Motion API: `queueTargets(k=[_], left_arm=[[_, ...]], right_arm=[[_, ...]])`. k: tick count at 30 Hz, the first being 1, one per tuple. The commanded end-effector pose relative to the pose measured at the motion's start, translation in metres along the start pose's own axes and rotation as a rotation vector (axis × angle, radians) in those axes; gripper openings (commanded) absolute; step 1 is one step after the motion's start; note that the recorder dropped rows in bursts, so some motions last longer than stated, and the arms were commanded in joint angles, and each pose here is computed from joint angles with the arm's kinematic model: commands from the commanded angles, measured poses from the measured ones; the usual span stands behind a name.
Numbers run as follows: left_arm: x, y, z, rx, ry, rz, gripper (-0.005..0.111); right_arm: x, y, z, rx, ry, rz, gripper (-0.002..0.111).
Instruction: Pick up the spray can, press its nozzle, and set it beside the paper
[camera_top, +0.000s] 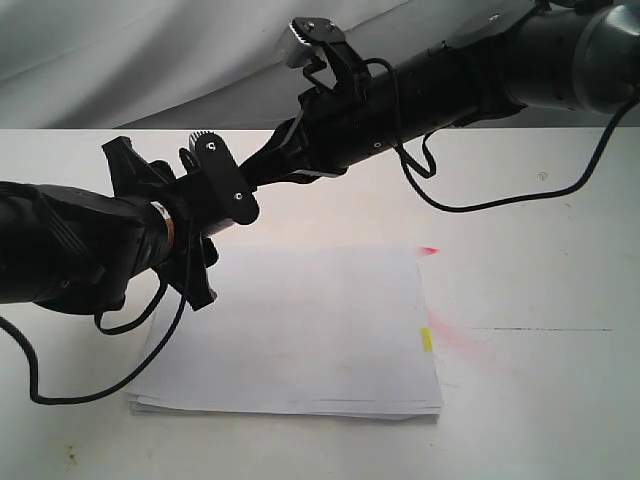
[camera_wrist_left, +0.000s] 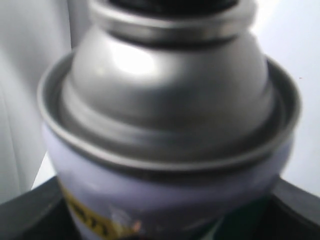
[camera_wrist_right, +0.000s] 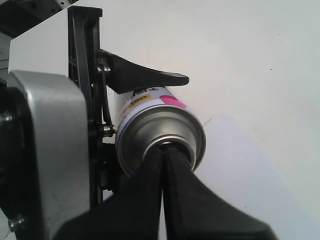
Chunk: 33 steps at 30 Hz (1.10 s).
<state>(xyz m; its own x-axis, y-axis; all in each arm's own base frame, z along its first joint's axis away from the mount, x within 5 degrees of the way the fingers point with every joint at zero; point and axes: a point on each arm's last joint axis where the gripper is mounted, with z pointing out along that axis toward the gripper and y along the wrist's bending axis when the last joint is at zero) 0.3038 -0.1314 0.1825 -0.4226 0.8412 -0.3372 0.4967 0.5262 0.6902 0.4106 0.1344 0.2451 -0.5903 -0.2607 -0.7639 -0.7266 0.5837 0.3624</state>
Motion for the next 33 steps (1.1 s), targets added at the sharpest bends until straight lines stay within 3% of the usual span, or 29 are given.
queueTargets(k=[1, 12, 25, 33], left_arm=[[-0.006, 0.003, -0.003, -0.01, -0.036, 0.019, 0.0], [-0.006, 0.004, -0.003, -0.013, -0.033, 0.019, 0.0], [-0.006, 0.004, -0.003, -0.013, -0.033, 0.019, 0.0], [-0.006, 0.004, -0.003, -0.015, -0.031, 0.019, 0.0]], right_arm=[[-0.003, 0.005, 0.002, -0.018, -0.012, 0.0, 0.0], [0.009, -0.003, 0.019, -0.079, -0.001, 0.072, 0.0], [0.009, -0.003, 0.019, -0.085, -0.008, 0.058, 0.0], [-0.001, -0.012, -0.022, -0.036, -0.036, 0.013, 0.0]])
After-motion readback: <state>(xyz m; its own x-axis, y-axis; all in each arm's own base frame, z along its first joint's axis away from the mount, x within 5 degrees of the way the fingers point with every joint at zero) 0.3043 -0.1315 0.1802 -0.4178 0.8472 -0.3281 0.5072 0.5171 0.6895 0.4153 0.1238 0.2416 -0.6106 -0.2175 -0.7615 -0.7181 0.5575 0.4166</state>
